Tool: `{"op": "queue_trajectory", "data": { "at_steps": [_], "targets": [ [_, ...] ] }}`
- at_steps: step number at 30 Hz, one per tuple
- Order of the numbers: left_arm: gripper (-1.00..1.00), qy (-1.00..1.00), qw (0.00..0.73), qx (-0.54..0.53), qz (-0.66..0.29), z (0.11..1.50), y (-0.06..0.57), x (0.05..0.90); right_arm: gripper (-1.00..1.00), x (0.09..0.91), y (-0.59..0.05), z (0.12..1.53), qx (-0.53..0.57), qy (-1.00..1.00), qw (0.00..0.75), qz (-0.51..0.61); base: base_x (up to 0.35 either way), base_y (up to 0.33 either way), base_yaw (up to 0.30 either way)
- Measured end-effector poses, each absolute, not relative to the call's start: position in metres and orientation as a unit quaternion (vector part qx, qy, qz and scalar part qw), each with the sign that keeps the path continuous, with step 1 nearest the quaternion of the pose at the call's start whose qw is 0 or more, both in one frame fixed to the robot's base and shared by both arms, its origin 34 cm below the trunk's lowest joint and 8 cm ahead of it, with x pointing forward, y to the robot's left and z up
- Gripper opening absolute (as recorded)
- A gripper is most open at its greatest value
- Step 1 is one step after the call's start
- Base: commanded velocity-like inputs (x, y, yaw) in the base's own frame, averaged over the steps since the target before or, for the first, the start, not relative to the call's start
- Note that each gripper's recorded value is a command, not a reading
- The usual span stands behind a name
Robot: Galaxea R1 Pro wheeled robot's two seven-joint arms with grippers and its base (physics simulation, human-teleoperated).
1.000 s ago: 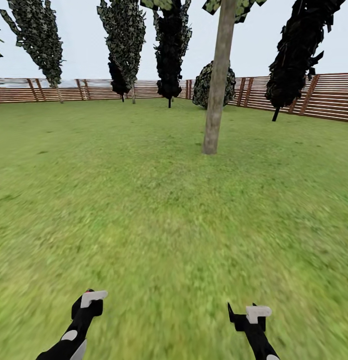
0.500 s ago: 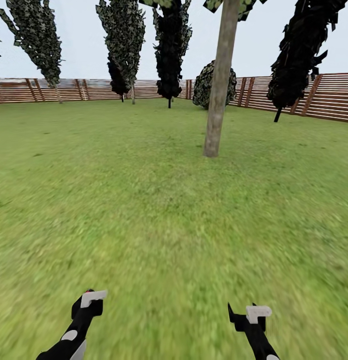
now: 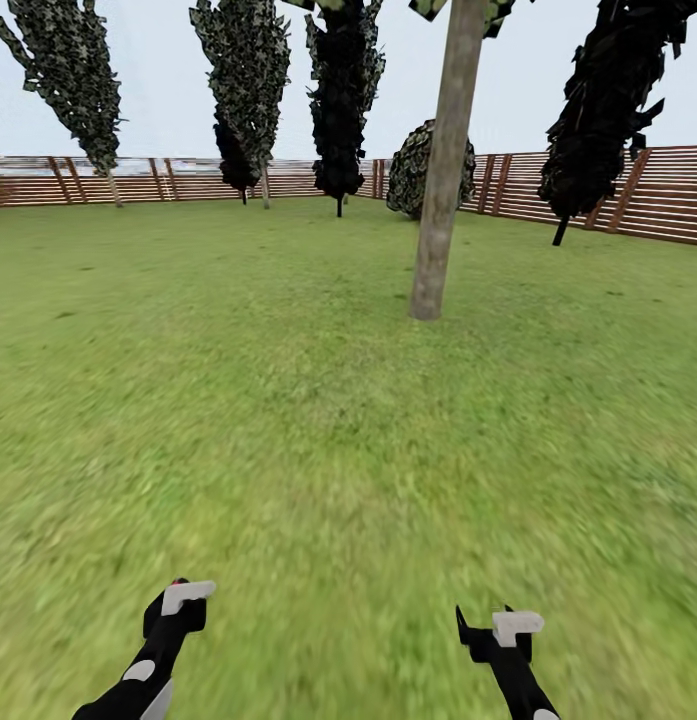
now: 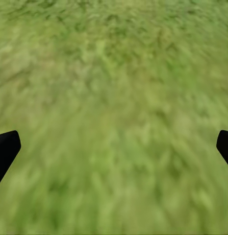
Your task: In the garden, pick up the pesticide atomizer on the floor and spray pesticide onto both trees until each tree trunk is fully covered.
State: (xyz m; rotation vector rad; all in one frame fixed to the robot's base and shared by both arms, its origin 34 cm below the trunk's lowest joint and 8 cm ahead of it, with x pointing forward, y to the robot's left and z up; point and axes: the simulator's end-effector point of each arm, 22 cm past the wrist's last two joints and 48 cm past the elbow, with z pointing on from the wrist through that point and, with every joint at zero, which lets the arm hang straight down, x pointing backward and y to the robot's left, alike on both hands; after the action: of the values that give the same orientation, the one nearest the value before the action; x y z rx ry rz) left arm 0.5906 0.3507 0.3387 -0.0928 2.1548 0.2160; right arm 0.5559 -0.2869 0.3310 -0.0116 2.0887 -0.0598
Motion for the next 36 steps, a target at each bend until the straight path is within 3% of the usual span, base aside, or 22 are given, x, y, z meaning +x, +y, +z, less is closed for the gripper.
{"op": "queue_trajectory", "data": {
  "at_steps": [14, 36],
  "targets": [
    [-1.0, 0.879, 0.466, -0.038, 0.089, 0.338, 0.3519, 0.5898, 1.0, 0.5559, -0.2869, 0.3309, -0.005, 0.865, 0.502, -0.024, 0.338, 0.0, -0.199],
    [-1.0, 0.879, 0.467, -0.038, 0.09, 0.3387, 0.353, 0.5903, 1.0, 0.5561, -0.2863, 0.3311, -0.005, 0.864, 0.502, -0.023, 0.338, 0.0, -0.028]
  ]
}}
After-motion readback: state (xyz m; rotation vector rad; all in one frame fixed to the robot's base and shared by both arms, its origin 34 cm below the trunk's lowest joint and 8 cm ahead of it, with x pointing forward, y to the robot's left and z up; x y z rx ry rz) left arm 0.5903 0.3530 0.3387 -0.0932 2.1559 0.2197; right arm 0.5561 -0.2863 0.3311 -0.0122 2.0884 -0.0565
